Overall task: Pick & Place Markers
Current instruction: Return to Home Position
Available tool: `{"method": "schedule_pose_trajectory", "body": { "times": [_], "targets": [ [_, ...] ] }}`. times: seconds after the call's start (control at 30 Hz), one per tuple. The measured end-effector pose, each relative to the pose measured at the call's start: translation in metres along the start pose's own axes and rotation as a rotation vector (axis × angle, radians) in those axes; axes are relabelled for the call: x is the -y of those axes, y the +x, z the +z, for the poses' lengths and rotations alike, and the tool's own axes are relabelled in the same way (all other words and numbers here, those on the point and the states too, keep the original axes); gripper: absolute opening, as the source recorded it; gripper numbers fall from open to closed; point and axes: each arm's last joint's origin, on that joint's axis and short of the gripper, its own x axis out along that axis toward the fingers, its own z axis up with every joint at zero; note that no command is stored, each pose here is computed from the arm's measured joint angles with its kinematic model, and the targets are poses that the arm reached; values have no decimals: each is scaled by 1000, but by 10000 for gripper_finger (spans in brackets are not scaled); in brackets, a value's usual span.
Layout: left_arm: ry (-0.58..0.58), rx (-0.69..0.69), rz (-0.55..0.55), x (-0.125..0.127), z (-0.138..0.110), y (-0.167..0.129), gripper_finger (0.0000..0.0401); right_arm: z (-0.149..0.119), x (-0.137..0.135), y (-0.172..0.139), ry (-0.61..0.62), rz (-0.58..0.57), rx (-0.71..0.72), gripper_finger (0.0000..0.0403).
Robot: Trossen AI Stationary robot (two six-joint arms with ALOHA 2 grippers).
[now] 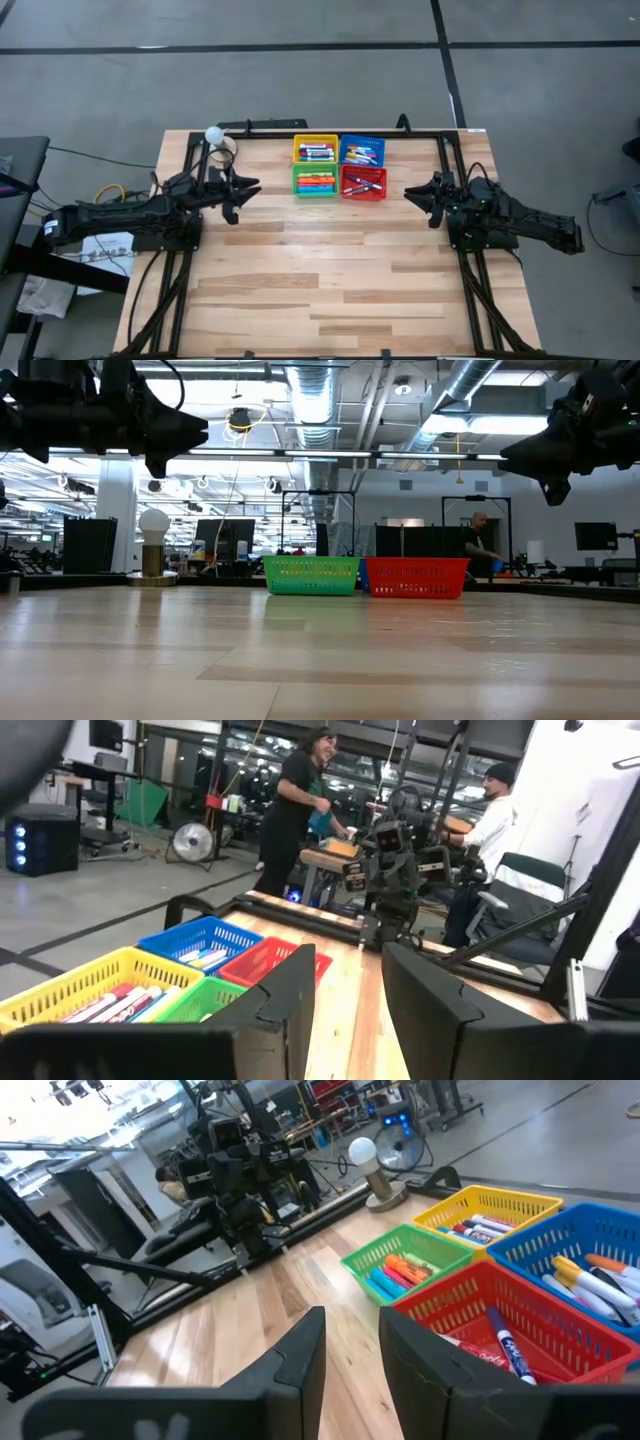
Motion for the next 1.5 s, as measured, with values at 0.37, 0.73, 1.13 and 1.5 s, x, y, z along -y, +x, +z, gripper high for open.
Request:
{"method": "schedule_pose_trajectory", "body": {
  "times": [0.37,0.73,1.13,1.5],
  "targets": [
    [3,178,-105,14,21,-17,117,0,0,0,0,0,0,86],
    [-13,119,-185,19,-5,-32,117,0,0,0,0,0,0,86],
    [-25,-60,-254,26,-22,-39,117,0,0,0,1,-1,0,86],
    [-21,-153,-236,24,-31,-43,117,0,0,0,1,-1,1,86]
  ]
}}
